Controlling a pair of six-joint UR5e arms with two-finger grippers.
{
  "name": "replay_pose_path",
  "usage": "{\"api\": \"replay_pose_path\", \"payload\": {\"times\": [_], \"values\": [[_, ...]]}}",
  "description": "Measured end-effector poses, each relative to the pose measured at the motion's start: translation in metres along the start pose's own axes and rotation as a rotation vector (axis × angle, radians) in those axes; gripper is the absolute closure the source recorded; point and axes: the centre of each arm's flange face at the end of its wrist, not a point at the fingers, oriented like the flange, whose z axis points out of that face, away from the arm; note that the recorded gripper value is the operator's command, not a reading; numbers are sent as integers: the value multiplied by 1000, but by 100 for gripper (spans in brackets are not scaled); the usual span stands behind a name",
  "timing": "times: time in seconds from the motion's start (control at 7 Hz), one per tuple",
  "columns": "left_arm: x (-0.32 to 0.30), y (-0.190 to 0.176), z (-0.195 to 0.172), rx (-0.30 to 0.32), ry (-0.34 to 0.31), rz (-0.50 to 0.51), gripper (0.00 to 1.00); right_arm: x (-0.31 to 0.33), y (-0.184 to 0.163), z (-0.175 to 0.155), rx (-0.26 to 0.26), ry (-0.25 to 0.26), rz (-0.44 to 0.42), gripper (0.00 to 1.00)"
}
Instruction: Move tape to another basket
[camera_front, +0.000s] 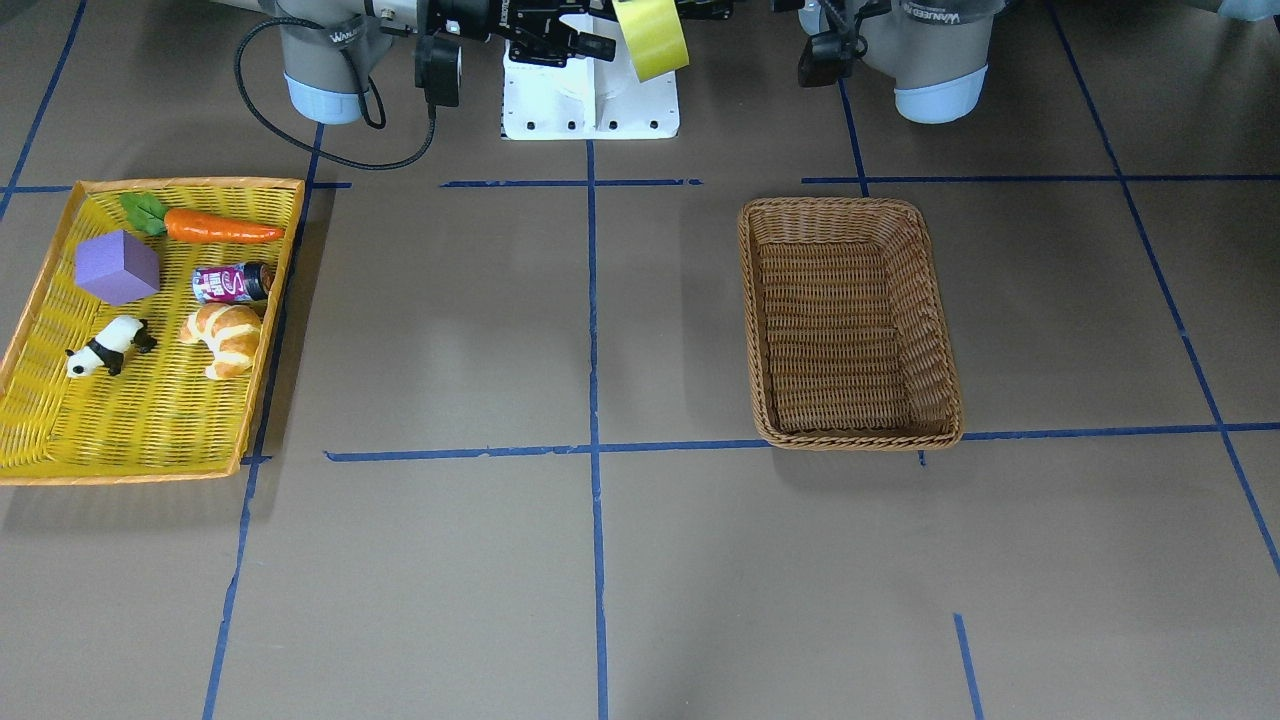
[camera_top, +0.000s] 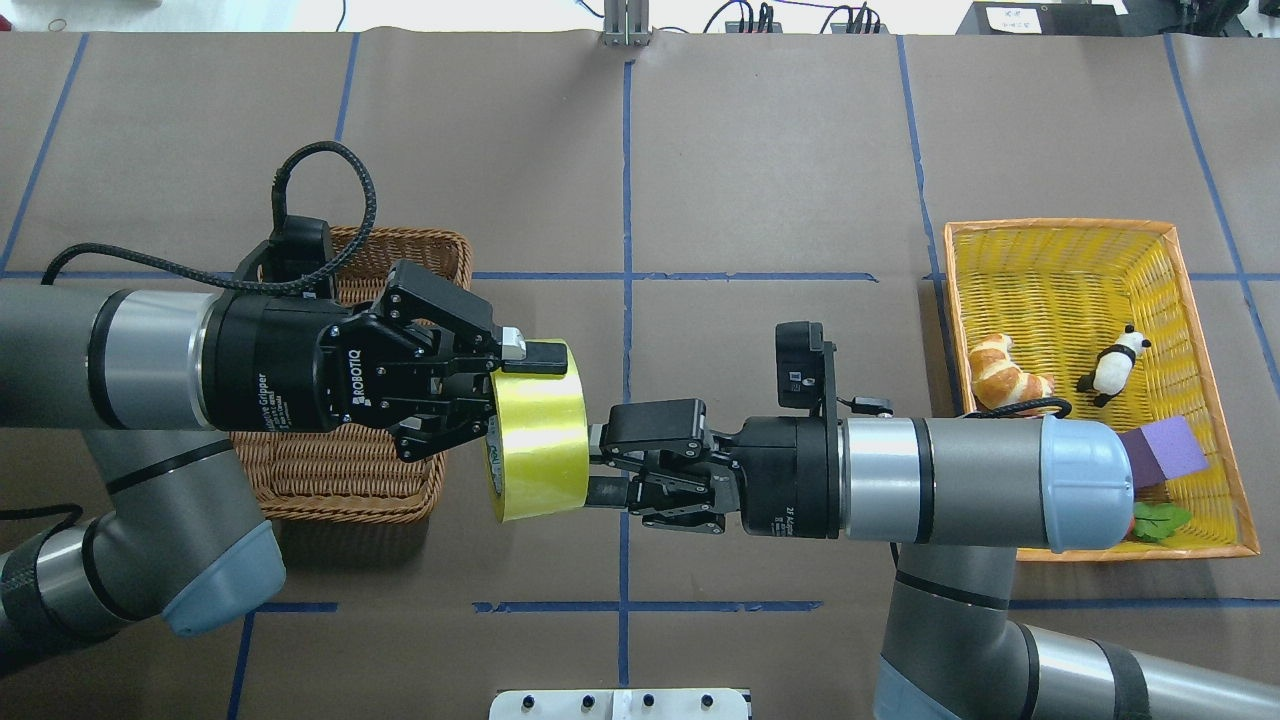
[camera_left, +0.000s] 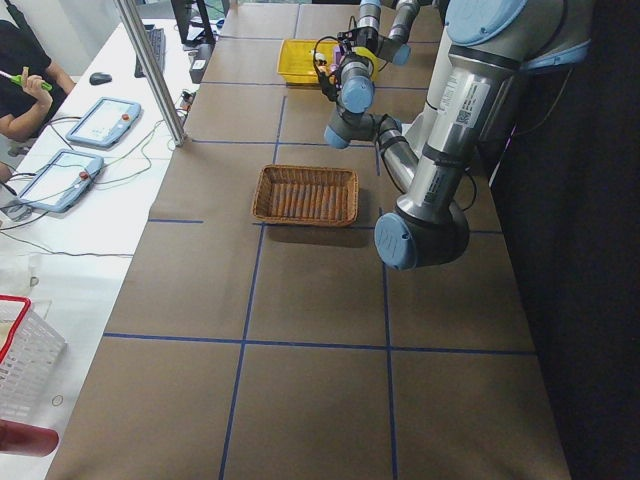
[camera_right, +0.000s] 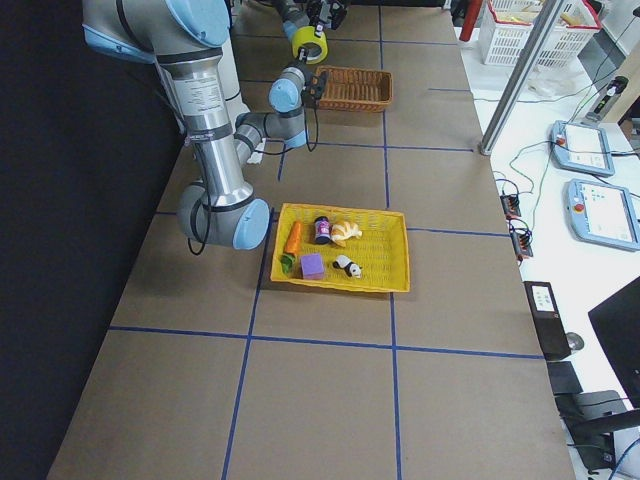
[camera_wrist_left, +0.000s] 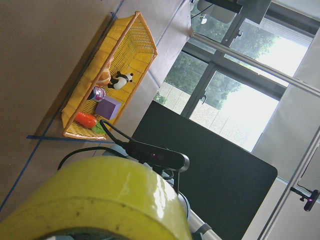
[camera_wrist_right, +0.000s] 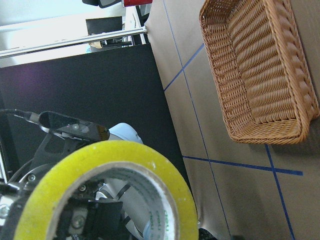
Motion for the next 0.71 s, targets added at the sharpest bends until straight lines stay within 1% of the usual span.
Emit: {"api": "replay_pose_path", "payload": {"times": [0.43,0.57,0.71], "values": [[0,0,-4,2,-3,0,100,-1,1,0,8,-9,2,1],[6,-3,-11,8,-4,13,100,-2,0,-1,11,-8,1,1],[18,-13,-24,26,-22,38,100,-4,-7,-6,23,-5,-6,1]]}}
